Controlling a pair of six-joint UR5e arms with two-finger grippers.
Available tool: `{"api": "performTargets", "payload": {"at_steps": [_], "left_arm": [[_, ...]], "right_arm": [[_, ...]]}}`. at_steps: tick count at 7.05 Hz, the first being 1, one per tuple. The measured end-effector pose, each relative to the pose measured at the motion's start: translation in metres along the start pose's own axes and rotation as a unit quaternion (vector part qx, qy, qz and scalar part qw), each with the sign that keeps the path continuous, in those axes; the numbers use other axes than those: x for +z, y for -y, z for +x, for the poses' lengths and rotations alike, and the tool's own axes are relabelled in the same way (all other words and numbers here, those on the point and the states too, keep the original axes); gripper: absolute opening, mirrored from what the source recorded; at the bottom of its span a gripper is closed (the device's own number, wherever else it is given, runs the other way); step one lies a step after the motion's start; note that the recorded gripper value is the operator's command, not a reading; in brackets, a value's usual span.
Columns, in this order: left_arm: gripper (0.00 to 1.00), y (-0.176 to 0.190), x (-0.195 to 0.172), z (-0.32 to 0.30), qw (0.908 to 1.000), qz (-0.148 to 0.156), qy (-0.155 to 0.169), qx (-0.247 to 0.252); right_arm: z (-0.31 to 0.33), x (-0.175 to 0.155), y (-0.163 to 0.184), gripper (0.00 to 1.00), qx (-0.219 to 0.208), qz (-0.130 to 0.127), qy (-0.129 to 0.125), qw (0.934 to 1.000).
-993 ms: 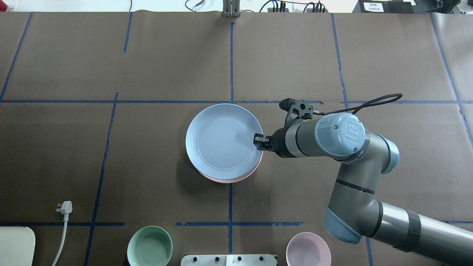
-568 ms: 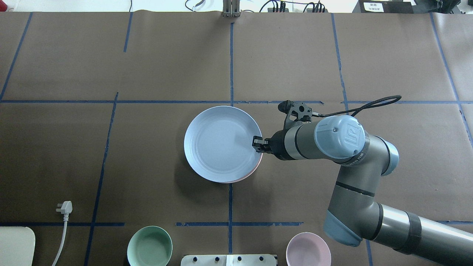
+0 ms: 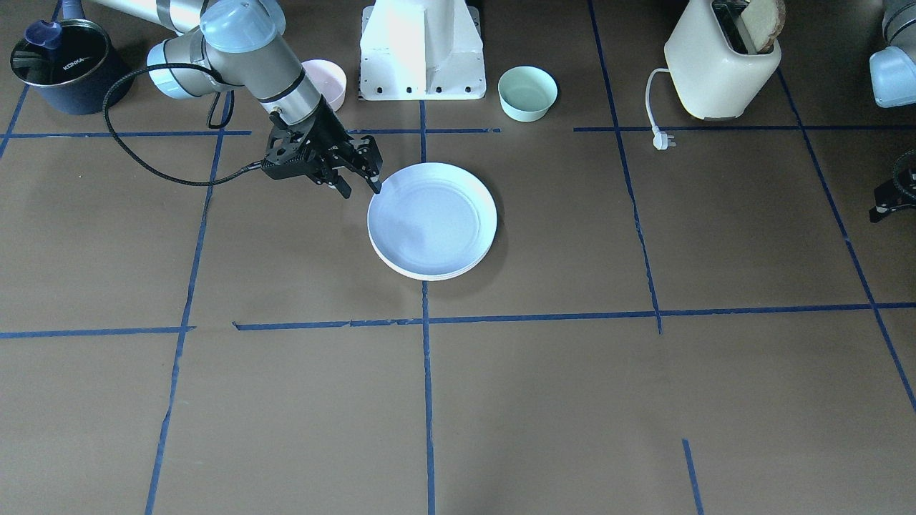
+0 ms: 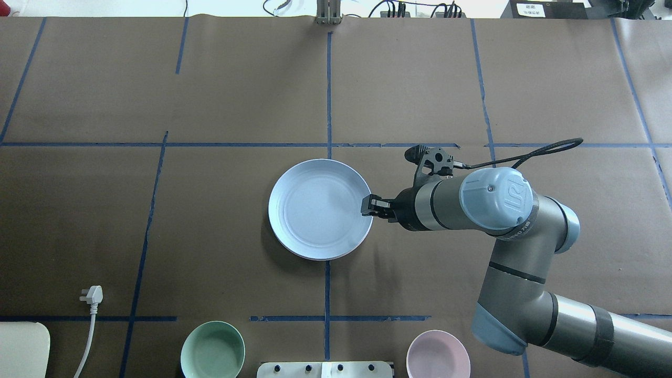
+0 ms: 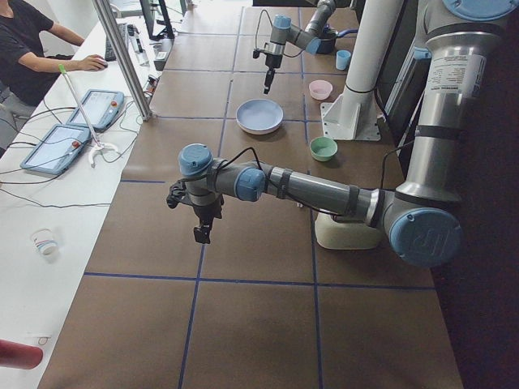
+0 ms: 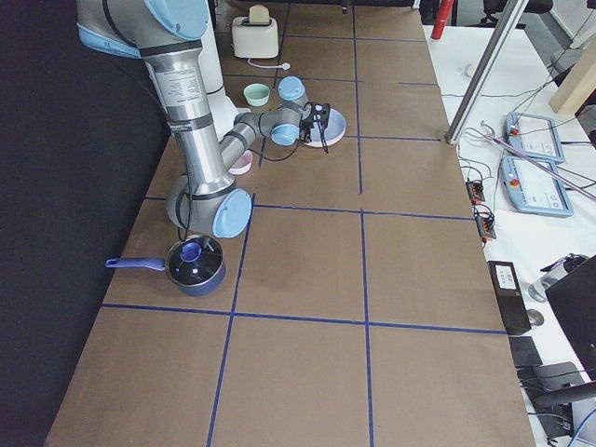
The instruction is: Stack three plates with pink and blue
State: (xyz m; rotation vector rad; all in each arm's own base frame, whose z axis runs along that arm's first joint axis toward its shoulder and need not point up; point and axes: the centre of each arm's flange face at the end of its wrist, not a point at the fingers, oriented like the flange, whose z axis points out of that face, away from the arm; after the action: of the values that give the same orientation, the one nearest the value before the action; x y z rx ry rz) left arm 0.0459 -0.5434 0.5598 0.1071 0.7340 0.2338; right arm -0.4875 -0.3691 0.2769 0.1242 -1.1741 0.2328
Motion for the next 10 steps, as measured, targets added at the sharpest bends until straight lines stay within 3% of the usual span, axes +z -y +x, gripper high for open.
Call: {"api": "performTargets", "payload": {"at_steps": [2,3,5,7,9,10], "left_arm": [[1.00,0.000,0.001,-0.001,1.0000,-0.001,0.000,-0.001],[1.00,-0.001,0.001,-0.001,1.0000,-0.001,0.000,-0.001],[1.00,-0.004,0.002,-0.003,1.0000,-0.002,0.000,-0.001],[1.00,-0.004,0.002,-0.003,1.0000,-0.002,0.000,-0.001],[1.00,-0.006,0.001,-0.006,1.0000,-0.002,-0.006,-0.003],[1.00,-0.010,-0.001,-0.014,0.9999,-0.001,-0.013,-0.010]], "right_arm": [[0.005,-0.003,0.006,1.00,0.002,0.004,-0.006,1.0000],[0.014,-0.008,0.020,1.00,0.003,0.013,-0.022,0.9997],[0.034,-0.031,0.050,1.00,-0.048,0.026,-0.083,0.9951],[0.078,-0.077,0.102,1.00,-0.123,0.002,-0.150,0.9810],[0.173,-0.133,0.155,1.00,-0.175,-0.036,-0.175,0.9683],[0.226,-0.166,0.178,1.00,-0.188,-0.053,-0.171,0.9657]]}}
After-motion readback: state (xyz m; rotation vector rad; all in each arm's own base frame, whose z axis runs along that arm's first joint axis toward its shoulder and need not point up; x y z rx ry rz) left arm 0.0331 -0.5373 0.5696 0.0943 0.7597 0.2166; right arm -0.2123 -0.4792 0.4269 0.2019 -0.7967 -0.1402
